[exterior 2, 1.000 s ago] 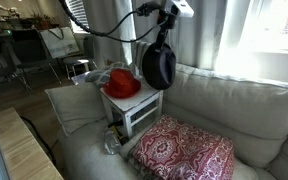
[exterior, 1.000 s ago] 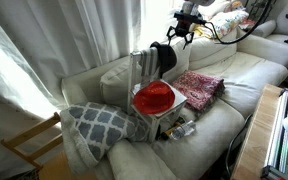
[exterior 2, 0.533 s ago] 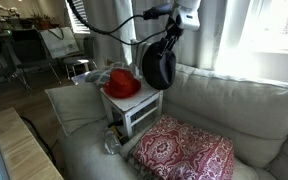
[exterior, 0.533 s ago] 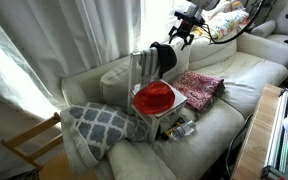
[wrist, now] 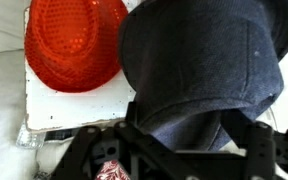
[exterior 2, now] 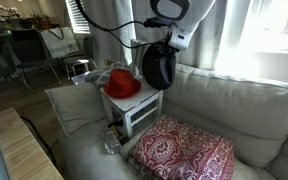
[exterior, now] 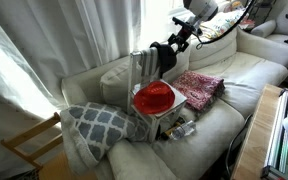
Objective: Put the hats on the seat of the chair then on the sofa
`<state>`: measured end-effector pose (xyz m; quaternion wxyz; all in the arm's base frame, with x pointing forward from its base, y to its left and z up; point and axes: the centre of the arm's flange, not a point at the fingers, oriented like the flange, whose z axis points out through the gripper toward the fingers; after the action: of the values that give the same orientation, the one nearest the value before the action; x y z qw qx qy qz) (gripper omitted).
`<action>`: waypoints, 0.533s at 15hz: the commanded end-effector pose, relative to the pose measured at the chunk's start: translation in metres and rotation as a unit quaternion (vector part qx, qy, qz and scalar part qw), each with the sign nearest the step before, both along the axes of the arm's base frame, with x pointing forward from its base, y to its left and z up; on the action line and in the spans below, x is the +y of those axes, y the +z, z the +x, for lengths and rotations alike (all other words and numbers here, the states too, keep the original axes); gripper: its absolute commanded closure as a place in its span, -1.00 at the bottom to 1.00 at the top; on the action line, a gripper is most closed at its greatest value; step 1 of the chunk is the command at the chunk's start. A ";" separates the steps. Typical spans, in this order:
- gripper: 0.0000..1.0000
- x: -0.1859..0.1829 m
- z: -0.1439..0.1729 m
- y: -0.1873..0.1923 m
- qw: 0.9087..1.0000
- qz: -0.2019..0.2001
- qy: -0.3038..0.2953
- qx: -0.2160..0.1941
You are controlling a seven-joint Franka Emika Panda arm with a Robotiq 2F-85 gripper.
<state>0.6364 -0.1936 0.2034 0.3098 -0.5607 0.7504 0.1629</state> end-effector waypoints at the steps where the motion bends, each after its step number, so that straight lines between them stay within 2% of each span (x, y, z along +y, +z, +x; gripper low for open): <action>1: -0.11 -0.004 0.005 -0.010 0.997 0.032 -0.065 0.002; 5: 0.52 -0.015 0.001 0.001 0.996 0.020 -0.082 -0.003; 8: 0.95 -0.028 -0.005 0.019 0.997 -0.007 -0.079 -0.015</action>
<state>0.6370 -0.2115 0.2062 0.3323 -0.5032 0.7838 0.1481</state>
